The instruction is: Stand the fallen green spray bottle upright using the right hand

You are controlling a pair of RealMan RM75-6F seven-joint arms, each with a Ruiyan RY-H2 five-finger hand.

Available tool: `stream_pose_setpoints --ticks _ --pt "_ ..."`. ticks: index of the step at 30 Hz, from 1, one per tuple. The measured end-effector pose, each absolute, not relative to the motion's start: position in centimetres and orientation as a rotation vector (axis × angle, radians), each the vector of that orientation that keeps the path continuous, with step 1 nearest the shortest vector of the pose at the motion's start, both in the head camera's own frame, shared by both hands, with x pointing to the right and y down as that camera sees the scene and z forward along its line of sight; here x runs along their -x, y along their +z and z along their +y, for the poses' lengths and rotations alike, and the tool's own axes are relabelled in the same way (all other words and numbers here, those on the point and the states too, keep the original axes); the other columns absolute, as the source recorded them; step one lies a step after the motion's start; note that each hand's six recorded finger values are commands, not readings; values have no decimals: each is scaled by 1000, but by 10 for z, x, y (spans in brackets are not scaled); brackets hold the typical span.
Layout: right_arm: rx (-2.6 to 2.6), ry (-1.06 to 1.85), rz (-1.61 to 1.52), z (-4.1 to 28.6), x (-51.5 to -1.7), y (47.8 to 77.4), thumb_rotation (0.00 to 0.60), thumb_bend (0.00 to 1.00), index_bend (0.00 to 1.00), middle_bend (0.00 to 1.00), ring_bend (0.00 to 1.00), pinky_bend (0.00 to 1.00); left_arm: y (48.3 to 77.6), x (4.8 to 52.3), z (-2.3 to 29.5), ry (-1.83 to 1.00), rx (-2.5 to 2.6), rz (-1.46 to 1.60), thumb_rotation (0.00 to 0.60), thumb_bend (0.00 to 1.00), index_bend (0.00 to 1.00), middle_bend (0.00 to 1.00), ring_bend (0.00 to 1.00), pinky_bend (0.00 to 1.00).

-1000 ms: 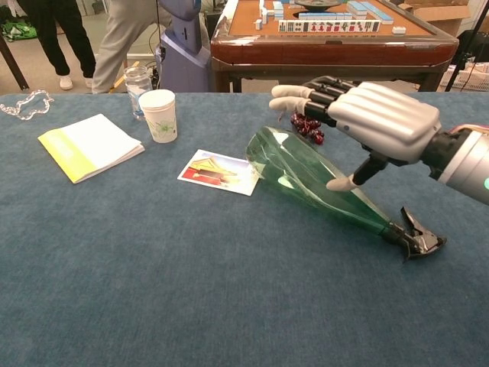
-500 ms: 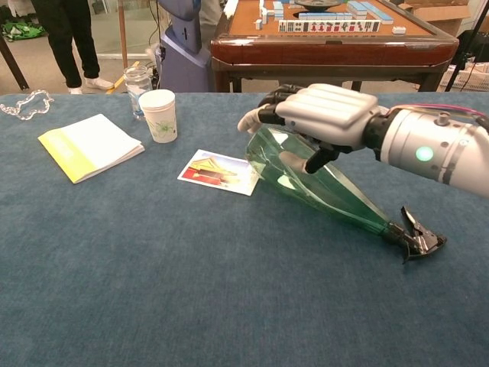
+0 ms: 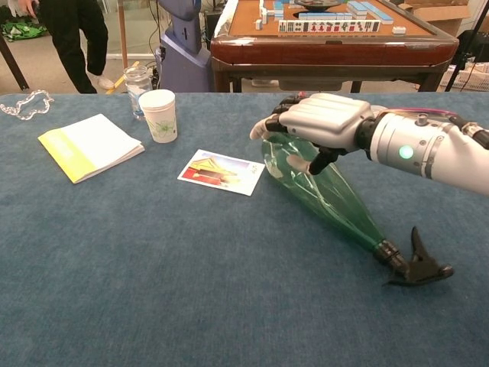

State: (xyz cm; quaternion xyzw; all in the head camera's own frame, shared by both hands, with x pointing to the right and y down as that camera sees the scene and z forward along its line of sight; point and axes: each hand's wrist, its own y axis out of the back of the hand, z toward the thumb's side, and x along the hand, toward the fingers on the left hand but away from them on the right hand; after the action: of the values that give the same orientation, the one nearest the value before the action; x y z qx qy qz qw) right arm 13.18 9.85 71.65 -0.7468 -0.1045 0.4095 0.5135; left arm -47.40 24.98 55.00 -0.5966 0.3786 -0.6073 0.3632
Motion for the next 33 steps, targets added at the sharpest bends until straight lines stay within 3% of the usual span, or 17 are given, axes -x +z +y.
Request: stream_pose_setpoints --ticks 8,12,15,22,33 --pt "1733 1102 -297 76 -169 718 600 506 185 210 91 0 552 475 251 -1566 1544 974 600 360 321 262 245 164" --pt "1723 1092 -356 69 -179 706 600 248 185 210 91 0 554 474 251 -1565 1548 971 600 360 321 262 244 164" --pt "1709 1037 -389 67 -181 690 600 155 185 210 91 0 553 474 250 -1563 1546 973 600 360 321 262 244 164" --pt "1731 900 -351 79 -190 652 600 86 185 210 91 0 555 470 248 -1556 1554 963 600 360 321 262 245 164" --pt "1708 749 -95 123 -199 643 600 12 204 186 91 0 554 465 246 -1548 1556 951 600 360 321 262 245 164"
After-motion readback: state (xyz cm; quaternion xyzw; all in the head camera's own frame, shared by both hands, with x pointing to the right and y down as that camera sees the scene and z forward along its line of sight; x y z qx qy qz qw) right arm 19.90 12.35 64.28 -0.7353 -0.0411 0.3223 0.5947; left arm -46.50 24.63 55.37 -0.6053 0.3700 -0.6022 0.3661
